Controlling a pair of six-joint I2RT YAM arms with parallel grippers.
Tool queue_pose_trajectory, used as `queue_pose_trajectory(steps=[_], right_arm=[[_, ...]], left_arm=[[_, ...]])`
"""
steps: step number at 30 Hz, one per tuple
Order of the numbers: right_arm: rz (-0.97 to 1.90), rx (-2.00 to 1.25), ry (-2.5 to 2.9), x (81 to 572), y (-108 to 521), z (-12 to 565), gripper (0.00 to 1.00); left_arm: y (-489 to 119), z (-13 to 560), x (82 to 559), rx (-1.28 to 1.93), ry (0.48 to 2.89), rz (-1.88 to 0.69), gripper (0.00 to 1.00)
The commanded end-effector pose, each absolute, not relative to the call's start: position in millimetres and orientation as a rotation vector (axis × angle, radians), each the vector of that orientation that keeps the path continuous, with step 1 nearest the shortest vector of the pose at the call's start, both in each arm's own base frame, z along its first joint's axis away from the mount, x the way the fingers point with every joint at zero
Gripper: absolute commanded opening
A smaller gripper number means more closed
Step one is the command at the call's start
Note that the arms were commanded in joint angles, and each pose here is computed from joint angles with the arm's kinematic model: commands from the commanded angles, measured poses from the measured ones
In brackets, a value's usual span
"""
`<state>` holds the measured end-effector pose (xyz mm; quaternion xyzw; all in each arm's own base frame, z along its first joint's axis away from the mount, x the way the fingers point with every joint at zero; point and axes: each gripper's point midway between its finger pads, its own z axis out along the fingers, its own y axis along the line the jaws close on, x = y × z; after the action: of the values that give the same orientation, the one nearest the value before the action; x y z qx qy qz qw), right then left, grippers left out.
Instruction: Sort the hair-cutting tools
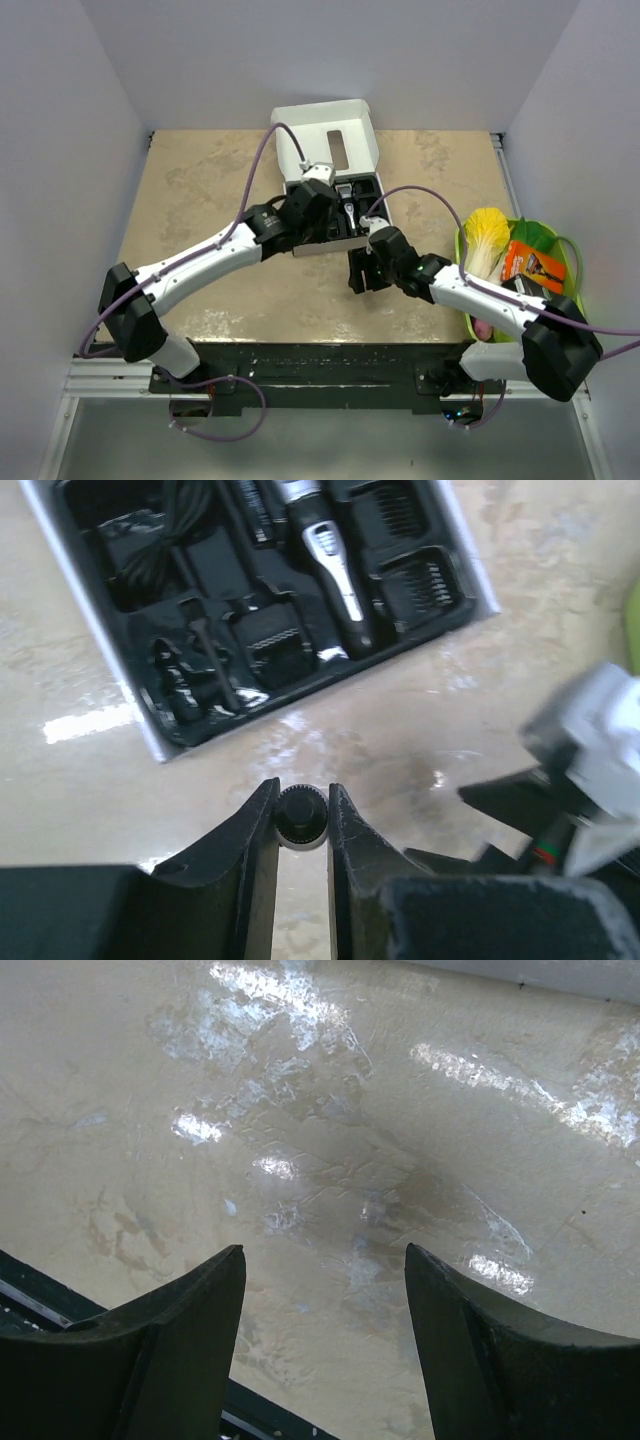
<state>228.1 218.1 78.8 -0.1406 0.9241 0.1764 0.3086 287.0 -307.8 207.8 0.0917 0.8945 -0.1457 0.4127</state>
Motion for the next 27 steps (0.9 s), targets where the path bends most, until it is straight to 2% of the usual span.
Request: queue_pose_trajectory(steps=[1,15,27], right_arm=[[0.480,-0.378,2.360,245.1,229.1,100.7,0.68],[0.475,-0.404,2.356,249.1,232.8,95.0,0.68],[0.557,-0.444,2.366,247.5,248.7,80.8,0.68]], left_arm=[[-284.9,194.4,301.8,0.270,2.383,-0.314,0.12],[-281.3,138.5,362.6,0.267,2.650,-0.331,0.12],[-255.4,104.2,364.3,0.098,2.802,-0.296,0.15]])
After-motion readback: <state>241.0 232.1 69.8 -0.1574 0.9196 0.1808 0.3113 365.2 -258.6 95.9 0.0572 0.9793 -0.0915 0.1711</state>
